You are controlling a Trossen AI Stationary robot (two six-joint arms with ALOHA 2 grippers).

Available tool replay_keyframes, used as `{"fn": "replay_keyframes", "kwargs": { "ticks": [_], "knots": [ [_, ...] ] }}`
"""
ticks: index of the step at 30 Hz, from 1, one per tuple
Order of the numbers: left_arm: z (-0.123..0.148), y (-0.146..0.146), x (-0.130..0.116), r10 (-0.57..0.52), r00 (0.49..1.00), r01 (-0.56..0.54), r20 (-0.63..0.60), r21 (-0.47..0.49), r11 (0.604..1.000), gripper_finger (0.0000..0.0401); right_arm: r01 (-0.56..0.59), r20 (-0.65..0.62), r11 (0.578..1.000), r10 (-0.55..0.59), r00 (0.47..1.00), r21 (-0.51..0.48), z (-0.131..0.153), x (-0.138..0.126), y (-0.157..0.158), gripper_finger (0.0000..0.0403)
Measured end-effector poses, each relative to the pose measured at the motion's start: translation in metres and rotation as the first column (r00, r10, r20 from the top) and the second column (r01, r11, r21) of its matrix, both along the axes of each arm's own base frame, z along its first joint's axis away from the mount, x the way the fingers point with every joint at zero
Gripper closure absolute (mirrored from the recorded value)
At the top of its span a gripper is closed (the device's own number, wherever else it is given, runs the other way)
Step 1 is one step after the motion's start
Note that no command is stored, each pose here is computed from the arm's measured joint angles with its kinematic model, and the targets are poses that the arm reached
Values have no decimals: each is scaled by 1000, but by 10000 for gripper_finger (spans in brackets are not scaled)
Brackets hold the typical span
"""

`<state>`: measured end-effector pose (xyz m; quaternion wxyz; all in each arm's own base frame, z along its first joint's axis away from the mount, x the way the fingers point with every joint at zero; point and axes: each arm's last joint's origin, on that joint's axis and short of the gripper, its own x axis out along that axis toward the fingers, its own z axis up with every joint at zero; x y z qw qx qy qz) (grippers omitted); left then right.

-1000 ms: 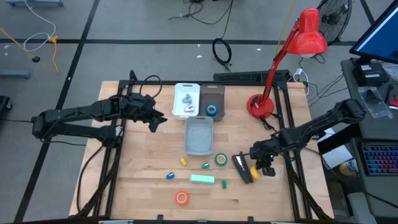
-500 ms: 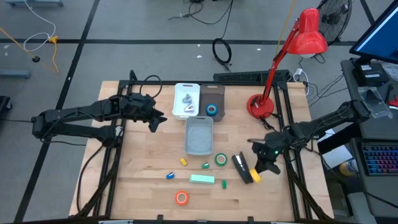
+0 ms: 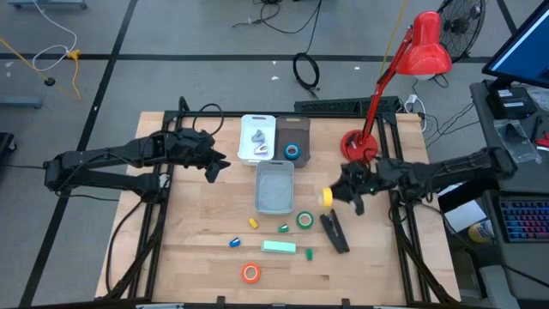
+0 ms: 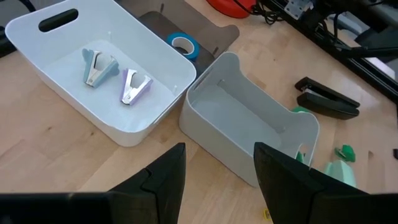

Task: Pick and place Stapler, Stapler remover, tape
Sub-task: Put the yellow tape into the black bin

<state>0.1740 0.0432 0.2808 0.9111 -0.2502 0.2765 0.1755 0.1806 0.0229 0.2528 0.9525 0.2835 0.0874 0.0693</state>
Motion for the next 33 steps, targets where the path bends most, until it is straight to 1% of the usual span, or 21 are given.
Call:
{"fn": "replay_keyframes", "kwargs": {
  "ticks": [2, 5, 7, 10, 15, 19, 25, 29, 33],
  "knots": [
    [0, 0, 0, -1, 1000, 1, 0, 2, 1000, 210, 103, 39, 993, -101, 994, -60, 2, 2, -7, 376],
    [0, 0, 0, -3, 1000, 3, -1, 4, 1000, 210, 227, 67, 965, -220, 973, -130, 2, 6, -17, 374],
    [0, 0, 0, -6, 1000, 6, -2, 8, 1000, 210, 276, 78, 946, -267, 961, -169, 1, 10, -22, 374],
    [0, 0, 0, 2, 1000, -2, -3, 14, 1000, 210, 317, 49, 920, -315, 948, -229, -2, 18, -30, 375],
    [0, 1, 0, 8, 1000, -8, -4, 19, 1000, 210, 349, 18, 881, -363, 932, -321, 2, 36, -43, 373],
    [0, 0, 0, 8, 1000, -8, -5, 18, 1000, 210, 344, -41, 844, -394, 918, -412, 9, 53, -56, 376],
    [0, 0, 0, 9, 1000, -9, -5, 18, 1000, 210, 337, -170, 781, -484, 858, -525, 15, 75, -76, 371],
    [0, 1, 0, 2, 1000, -2, -7, 28, 1000, 210, 325, -217, 733, -538, 814, -598, 18, 89, -91, 374],
    [0, 1, 0, 7, 1000, -7, -9, 34, 999, 210, 310, -250, 710, -567, 785, -632, 16, 102, -107, 374]
  ]
}}
